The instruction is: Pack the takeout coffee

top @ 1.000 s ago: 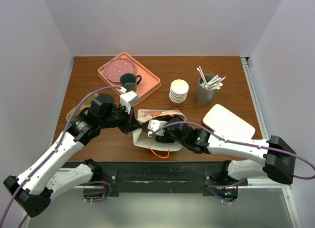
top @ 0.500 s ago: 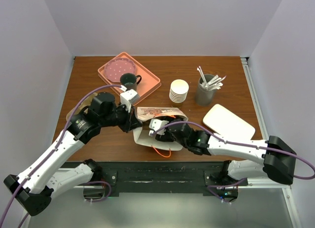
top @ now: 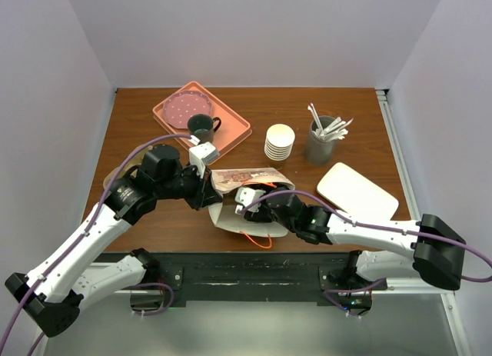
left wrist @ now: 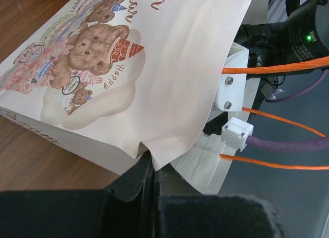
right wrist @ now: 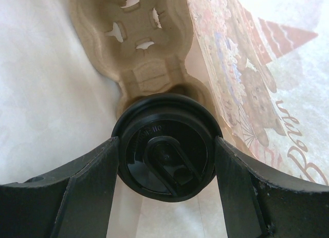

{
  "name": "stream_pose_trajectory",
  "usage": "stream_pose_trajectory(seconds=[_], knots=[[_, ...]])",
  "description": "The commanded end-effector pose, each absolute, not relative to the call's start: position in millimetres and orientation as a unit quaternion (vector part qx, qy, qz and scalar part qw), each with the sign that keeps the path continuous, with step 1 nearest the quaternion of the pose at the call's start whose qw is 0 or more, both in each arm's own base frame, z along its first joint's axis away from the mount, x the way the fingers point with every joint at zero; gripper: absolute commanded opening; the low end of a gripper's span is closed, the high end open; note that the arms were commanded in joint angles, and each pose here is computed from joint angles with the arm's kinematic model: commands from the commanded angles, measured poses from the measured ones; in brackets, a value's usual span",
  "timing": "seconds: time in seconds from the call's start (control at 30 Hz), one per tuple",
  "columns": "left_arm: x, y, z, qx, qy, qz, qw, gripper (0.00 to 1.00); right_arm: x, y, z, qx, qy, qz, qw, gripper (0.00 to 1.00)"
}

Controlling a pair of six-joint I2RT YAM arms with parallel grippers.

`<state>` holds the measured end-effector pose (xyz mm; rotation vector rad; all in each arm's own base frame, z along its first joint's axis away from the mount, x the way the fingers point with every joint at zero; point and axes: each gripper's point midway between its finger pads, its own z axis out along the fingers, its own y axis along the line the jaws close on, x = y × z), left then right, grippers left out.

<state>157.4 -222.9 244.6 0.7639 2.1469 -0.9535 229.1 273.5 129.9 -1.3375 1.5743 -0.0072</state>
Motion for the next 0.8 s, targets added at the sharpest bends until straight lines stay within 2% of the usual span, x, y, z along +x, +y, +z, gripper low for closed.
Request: stream_pose_trajectory(seconds=[0.0, 0.23, 0.77], knots=[[136.5, -234.3, 269.8, 0.322, 0.786, -0.416, 0.325, 0.03, 223.7, 257.5, 92.7, -0.567, 0.678, -0.011, 0.467, 0.32], [133.6, -236.3, 267.1, 0.324, 0.785, -0.422, 0.316, 0.02, 228.0, 253.1, 85.7, -0.576, 0.672, -0.033, 0.464, 0.31], [133.0, -234.6, 265.8, 0.320, 0.791, -0.418, 0.311, 0.00, 238.1, 258.1, 75.7, -0.586, 0.670, -0.060, 0.451, 0.37]])
